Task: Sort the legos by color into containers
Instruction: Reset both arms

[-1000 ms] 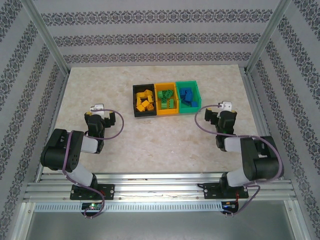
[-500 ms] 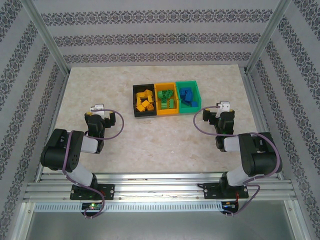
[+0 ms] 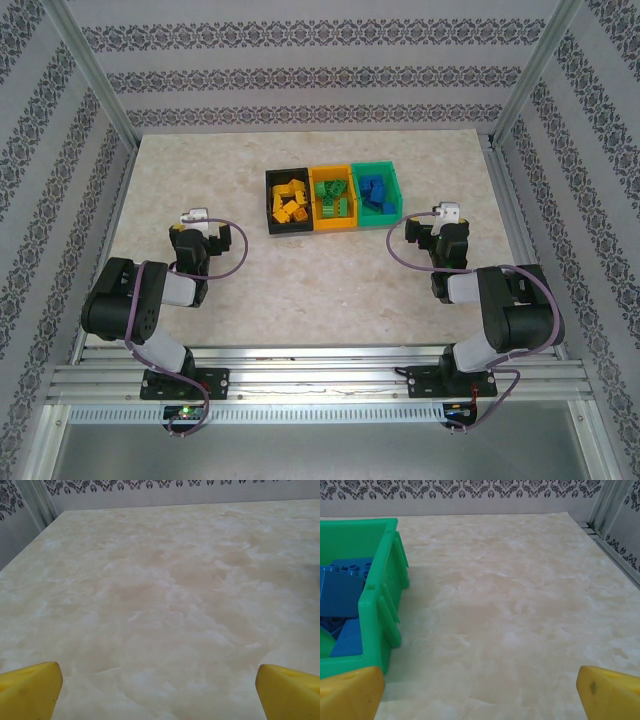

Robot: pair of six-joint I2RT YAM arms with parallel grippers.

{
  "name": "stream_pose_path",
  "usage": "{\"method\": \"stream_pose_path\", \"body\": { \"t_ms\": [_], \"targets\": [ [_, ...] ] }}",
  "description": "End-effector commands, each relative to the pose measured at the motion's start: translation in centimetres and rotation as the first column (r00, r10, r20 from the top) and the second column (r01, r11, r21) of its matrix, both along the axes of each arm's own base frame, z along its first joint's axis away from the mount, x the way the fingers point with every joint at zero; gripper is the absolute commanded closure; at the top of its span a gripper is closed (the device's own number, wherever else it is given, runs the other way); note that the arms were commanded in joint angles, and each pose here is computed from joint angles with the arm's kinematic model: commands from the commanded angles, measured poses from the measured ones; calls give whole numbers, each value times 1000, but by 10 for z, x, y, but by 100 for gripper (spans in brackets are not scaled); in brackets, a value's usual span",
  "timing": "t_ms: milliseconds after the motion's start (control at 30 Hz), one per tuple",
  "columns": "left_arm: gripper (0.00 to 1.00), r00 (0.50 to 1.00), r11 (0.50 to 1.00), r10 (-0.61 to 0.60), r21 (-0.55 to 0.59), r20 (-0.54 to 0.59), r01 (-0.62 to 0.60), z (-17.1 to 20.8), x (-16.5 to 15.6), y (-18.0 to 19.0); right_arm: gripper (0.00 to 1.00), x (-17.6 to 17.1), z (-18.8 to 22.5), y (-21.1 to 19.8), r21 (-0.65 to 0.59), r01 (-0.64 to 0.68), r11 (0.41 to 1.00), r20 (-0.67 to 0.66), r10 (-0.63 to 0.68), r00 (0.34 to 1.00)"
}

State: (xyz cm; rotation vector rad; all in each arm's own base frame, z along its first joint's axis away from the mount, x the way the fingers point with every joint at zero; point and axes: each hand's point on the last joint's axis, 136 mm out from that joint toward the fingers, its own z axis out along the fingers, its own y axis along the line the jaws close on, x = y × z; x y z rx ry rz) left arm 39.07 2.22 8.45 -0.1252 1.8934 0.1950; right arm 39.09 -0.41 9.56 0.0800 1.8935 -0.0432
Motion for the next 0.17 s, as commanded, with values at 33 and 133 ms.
{"method": "stream_pose_path", "body": {
  "t_ms": [33, 133],
  "targets": [
    [1, 1000, 1000, 1, -2, 18, -1, 8, 5, 2, 2, 7, 12, 1, -1, -17, 1000, 46, 17, 999],
    [1, 1000, 1000, 1, -2, 17, -1, 7, 5, 2, 2, 7, 12, 1, -1, -17, 1000, 47, 17, 999]
  ]
}}
